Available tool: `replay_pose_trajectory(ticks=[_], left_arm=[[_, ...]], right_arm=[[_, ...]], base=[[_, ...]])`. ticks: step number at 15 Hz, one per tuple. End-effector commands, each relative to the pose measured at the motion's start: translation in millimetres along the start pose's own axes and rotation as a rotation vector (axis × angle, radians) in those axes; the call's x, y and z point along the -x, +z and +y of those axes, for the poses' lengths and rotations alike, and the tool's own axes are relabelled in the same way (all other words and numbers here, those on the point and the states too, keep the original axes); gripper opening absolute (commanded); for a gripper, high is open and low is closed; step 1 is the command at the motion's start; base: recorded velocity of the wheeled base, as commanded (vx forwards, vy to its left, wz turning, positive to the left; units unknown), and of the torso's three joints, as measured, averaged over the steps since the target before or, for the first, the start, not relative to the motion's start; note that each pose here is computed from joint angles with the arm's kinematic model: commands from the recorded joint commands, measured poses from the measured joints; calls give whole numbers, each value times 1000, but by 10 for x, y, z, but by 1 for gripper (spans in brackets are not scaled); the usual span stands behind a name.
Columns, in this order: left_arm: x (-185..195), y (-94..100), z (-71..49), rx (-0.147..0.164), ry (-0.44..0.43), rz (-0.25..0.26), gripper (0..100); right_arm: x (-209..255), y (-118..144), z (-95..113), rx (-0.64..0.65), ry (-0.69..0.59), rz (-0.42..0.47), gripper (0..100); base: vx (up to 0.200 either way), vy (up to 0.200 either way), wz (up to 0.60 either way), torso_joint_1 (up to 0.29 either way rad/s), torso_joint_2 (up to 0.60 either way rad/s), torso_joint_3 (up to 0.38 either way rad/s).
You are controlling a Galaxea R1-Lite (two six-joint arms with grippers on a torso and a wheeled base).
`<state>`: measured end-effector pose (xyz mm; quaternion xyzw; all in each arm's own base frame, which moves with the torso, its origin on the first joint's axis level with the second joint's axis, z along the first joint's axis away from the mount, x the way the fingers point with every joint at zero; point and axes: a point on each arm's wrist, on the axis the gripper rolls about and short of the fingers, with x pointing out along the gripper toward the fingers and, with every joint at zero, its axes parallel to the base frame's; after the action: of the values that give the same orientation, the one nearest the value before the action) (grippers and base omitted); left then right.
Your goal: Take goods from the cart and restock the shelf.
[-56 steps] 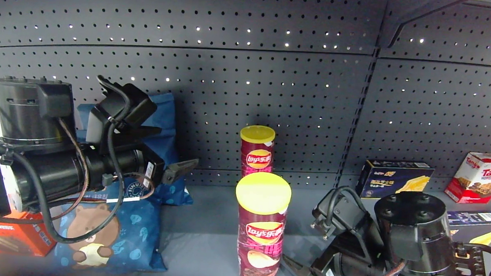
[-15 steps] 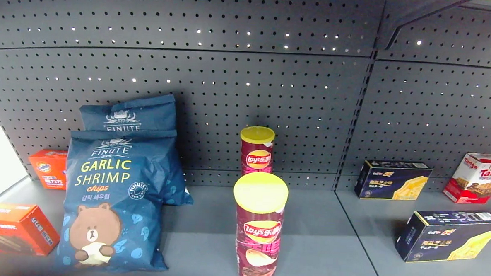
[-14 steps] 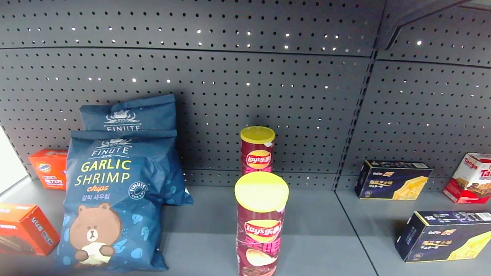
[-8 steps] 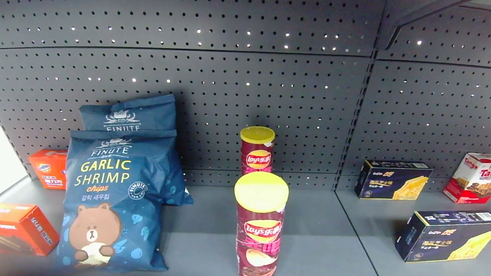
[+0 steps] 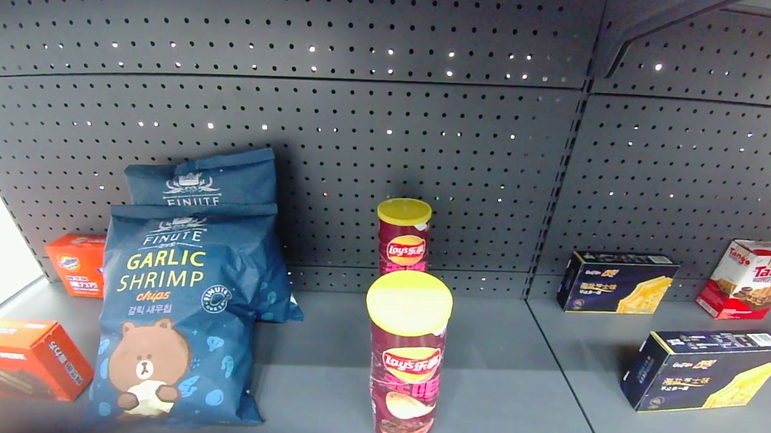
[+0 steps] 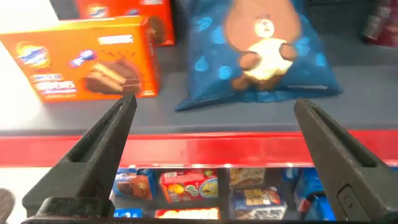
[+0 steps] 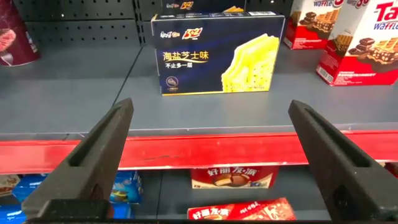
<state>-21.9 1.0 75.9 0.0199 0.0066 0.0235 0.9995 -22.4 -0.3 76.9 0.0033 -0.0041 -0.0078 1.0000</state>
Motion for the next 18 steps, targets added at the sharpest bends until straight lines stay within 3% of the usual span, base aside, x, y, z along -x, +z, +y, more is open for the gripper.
replay_pose_trajectory(ticks=[1,4,11,14,18], left_arm=[[9,-4,-2,0,1,-12,100],[11,0,-9,29,-35,-15,100],[11,2,-12,41,-45,-16,100],[10,-4,-16,21,-65,-14,100],[11,1,-16,32,-65,-15,100]], right_arm=[[-2,1,0,-1,0,2,100],[-2,1,0,0,0,2,100],[-2,1,0,-1,0,2,100],[-2,1,0,0,0,2,100],[-2,1,0,0,0,2,100]], base=[[0,0,0,0,0,0],[0,0,0,0,0,0],[0,0,0,0,0,0],[0,0,0,0,0,0],[-50,0,0,1,1,1]])
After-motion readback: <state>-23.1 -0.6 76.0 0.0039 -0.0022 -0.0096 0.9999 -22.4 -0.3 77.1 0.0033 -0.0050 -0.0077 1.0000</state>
